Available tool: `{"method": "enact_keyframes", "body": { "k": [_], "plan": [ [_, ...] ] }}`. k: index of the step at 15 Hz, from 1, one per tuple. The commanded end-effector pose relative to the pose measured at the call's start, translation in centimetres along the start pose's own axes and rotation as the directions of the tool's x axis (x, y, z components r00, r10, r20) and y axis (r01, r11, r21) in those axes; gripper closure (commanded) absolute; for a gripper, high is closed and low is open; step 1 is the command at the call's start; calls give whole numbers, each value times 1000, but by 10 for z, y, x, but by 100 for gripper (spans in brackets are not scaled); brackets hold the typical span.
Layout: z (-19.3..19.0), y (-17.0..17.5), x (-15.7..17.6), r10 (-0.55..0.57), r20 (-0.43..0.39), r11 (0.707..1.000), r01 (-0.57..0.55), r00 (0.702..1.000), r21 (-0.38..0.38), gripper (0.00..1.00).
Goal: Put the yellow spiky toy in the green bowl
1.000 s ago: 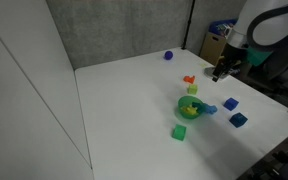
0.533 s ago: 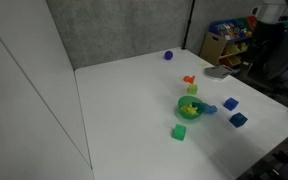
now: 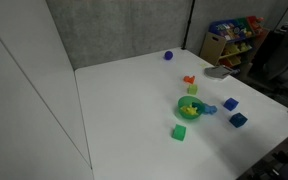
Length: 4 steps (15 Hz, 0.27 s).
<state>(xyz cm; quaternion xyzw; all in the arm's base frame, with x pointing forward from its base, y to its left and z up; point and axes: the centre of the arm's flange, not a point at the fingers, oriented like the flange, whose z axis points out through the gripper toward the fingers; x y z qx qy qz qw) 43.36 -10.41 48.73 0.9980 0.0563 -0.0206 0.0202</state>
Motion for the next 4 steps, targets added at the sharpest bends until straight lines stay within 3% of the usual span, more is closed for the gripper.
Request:
{"method": "enact_keyframes", "body": {
  "k": [1, 2, 4],
  "plan": [
    [-16, 6, -33, 13, -45, 1000, -12, 999, 11, 0],
    [-11, 5, -14, 17, -29, 1000, -17, 999, 3, 0],
    [-16, 6, -23, 22, -44, 1000, -22, 999, 6, 0]
  ]
}}
